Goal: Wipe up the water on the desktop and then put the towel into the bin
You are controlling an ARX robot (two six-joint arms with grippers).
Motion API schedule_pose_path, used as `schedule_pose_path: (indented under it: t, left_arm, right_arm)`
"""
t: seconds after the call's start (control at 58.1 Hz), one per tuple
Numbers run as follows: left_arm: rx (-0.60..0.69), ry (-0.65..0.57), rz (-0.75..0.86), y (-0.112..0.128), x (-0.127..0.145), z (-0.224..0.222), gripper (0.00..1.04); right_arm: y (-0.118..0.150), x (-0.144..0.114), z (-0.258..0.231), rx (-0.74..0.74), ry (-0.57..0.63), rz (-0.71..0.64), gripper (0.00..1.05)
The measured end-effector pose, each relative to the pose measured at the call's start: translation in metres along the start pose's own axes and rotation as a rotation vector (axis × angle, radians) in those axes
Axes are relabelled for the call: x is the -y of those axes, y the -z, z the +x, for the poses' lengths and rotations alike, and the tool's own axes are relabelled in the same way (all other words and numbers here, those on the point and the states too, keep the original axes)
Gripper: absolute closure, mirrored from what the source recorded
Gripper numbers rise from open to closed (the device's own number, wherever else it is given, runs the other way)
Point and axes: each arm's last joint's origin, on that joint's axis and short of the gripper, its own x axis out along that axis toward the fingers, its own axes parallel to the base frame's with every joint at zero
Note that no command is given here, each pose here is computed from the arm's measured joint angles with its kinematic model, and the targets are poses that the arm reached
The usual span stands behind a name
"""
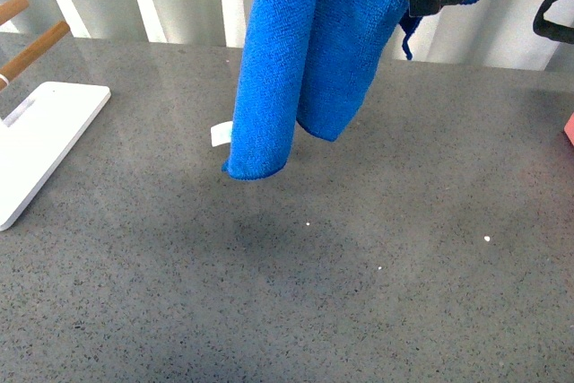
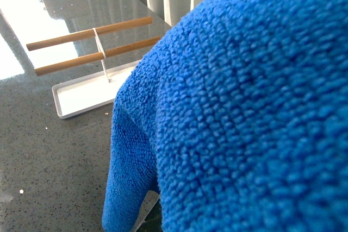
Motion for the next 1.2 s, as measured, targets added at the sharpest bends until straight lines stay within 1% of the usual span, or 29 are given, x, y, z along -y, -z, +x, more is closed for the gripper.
schedule_pose_path:
  t: [0.069, 0.378, 0.877, 0.946, 1.032, 1.204]
  left_arm:
    - [0.003, 0.000, 0.000, -0.001, 0.000, -0.002, 1.01]
    - [0.005, 0.000, 0.000, -0.002, 0.000, -0.012, 1.01]
    - [0.006, 0.000, 0.000, -0.001, 0.000, -0.023, 1.01]
    - [-0.029, 0.001, 0.000, 0.003, 0.000, -0.029, 1.01]
    - [0.002, 0.001, 0.000, 0.001, 0.000, -0.033, 1.01]
    - [-0.001, 0.001, 0.000, 0.001, 0.000, -0.033, 1.01]
  right_arm:
    - [0.001, 0.000, 0.000, -0.008, 0.020, -0.002, 1.01]
    - [0.010, -0.002, -0.006, -0.042, 0.031, -0.004, 1.01]
    - [0.004, -0.004, -0.014, -0.041, 0.042, -0.028, 1.01]
    - [0.004, -0.005, -0.016, -0.040, 0.044, -0.028, 1.01]
    - [0.004, -0.004, -0.017, -0.041, 0.051, -0.028, 1.01]
    - [0.005, -0.004, -0.018, -0.048, 0.060, -0.027, 1.01]
